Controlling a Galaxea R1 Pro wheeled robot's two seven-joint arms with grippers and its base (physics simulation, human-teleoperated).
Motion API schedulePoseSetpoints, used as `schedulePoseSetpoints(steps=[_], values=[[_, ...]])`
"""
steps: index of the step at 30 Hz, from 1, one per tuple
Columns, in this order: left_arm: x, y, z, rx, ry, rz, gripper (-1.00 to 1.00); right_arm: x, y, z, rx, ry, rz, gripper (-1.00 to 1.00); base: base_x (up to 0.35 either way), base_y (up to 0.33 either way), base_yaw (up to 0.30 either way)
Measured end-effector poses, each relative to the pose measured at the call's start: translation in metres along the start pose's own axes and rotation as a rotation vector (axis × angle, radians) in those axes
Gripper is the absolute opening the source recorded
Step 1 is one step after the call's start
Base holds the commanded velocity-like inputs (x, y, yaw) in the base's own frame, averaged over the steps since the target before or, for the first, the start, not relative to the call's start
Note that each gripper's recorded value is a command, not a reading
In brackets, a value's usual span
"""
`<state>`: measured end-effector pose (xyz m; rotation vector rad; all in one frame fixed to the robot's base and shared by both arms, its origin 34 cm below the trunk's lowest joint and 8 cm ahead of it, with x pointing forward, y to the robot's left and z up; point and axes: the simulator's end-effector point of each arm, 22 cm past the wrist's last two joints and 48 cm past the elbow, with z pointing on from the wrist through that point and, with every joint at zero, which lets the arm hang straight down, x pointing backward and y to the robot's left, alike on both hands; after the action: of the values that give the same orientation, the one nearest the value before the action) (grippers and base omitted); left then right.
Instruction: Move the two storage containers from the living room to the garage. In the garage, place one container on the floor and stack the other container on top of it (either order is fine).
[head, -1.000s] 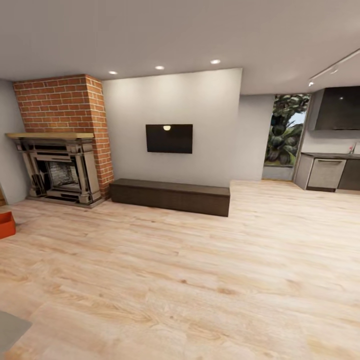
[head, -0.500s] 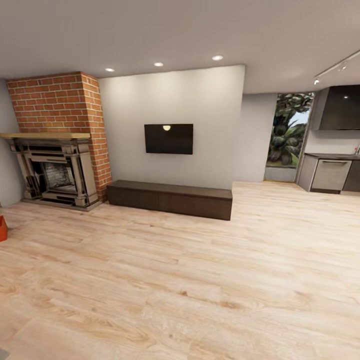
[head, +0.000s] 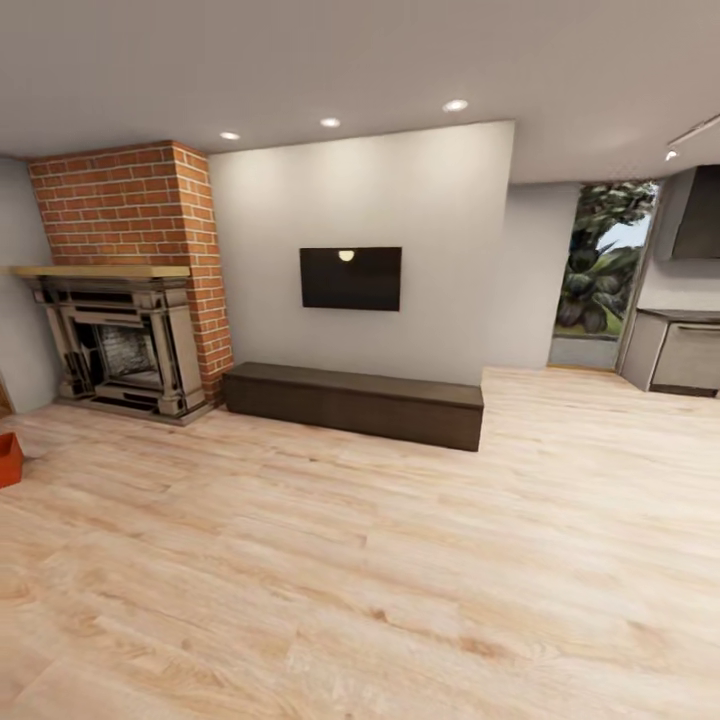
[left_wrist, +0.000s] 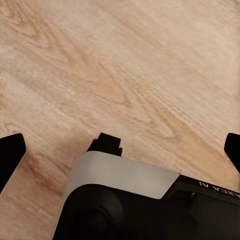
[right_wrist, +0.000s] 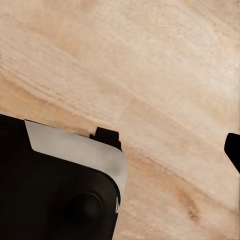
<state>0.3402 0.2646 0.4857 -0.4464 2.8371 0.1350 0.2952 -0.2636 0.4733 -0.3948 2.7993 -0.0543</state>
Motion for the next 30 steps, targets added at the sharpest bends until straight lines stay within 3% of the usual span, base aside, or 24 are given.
schedulePoseSetpoints(steps=[12,30], values=[[-0.0009,-0.0002,0.0,0.0,-0.003,-0.001,1.0,-0.0001,-0.0001,0.0,0.0,0.0,0.0,1.0,0.321,0.0,0.268],[-0.0012,0.0,0.0,0.0,-0.004,-0.003,1.0,-0.0023,0.0002,0.0,0.001,-0.011,0.0,1.0,0.321,0.0,0.05]])
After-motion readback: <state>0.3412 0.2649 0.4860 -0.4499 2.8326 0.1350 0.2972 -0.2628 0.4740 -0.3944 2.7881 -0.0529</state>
